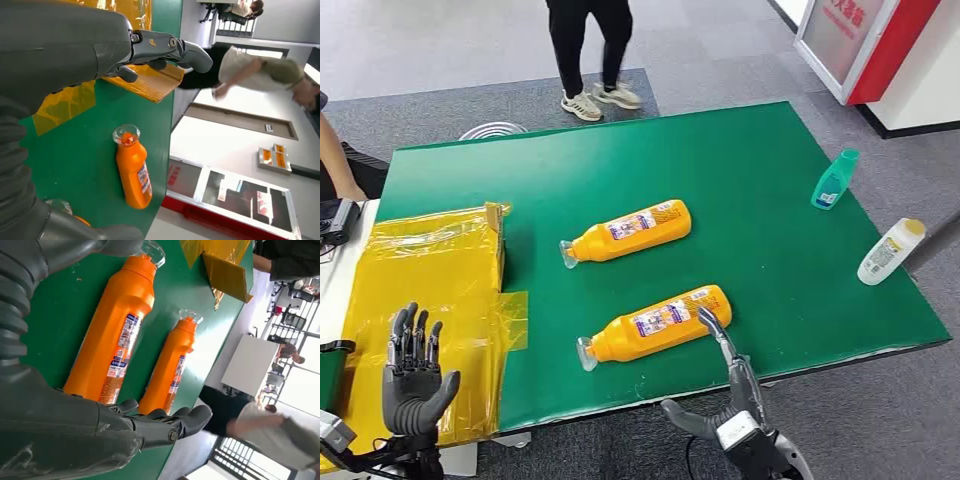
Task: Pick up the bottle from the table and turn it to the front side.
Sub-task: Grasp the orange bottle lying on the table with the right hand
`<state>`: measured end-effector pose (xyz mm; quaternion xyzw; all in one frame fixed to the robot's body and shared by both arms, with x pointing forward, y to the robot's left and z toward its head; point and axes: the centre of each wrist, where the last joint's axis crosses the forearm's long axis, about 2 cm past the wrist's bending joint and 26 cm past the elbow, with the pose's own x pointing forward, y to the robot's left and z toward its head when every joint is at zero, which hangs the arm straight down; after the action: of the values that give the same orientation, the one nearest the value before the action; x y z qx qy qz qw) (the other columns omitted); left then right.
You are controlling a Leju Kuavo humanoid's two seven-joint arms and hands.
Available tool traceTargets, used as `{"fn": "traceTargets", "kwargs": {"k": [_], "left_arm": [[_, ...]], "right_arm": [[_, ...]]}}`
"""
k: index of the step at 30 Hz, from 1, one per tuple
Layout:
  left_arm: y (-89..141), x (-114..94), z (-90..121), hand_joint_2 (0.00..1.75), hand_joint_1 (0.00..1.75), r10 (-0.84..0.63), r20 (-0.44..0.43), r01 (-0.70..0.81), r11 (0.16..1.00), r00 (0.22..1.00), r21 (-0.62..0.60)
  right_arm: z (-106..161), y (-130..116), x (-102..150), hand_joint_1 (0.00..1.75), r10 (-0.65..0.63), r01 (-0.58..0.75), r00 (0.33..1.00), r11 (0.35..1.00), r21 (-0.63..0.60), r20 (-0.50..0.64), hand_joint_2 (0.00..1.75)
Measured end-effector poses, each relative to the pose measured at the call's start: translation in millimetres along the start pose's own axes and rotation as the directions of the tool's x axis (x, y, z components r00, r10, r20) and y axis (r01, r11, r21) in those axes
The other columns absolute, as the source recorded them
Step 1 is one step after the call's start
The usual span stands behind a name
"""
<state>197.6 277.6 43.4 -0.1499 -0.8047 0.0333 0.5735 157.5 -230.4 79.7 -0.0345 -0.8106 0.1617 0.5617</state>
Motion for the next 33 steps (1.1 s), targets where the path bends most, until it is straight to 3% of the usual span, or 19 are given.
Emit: {"fn": "traceTargets", "kwargs": {"k": [10, 15, 21, 33], "left_arm": [[3, 1, 4, 1.75, 0.00, -0.010, -0.001, 0.010, 0.999, 1.000, 0.038], [19, 8, 22, 1.75, 0.00, -0.047, -0.009, 0.048, 0.993, 0.999, 0.106], [35, 14, 38, 1.75, 0.00, -0.118, -0.081, 0.129, 0.980, 0.990, 0.152], [47, 18, 45, 1.75, 0.00, -0.209, -0.152, 0.226, 0.969, 0.966, 0.100]], "right_arm": [[-2, -2, 1, 0.00, 0.047, -0.047, 0.999, 0.999, -0.025, -0.008, 1.75], [-13, 8, 7, 0.00, 0.101, -0.101, 0.995, 0.994, -0.031, 0.007, 1.75], [-20, 23, 14, 0.00, 0.097, -0.097, 0.995, 0.995, -0.028, 0.008, 1.75], [-39, 34, 19, 0.00, 0.169, -0.171, 0.985, 0.985, 0.039, 0.040, 1.75]]}}
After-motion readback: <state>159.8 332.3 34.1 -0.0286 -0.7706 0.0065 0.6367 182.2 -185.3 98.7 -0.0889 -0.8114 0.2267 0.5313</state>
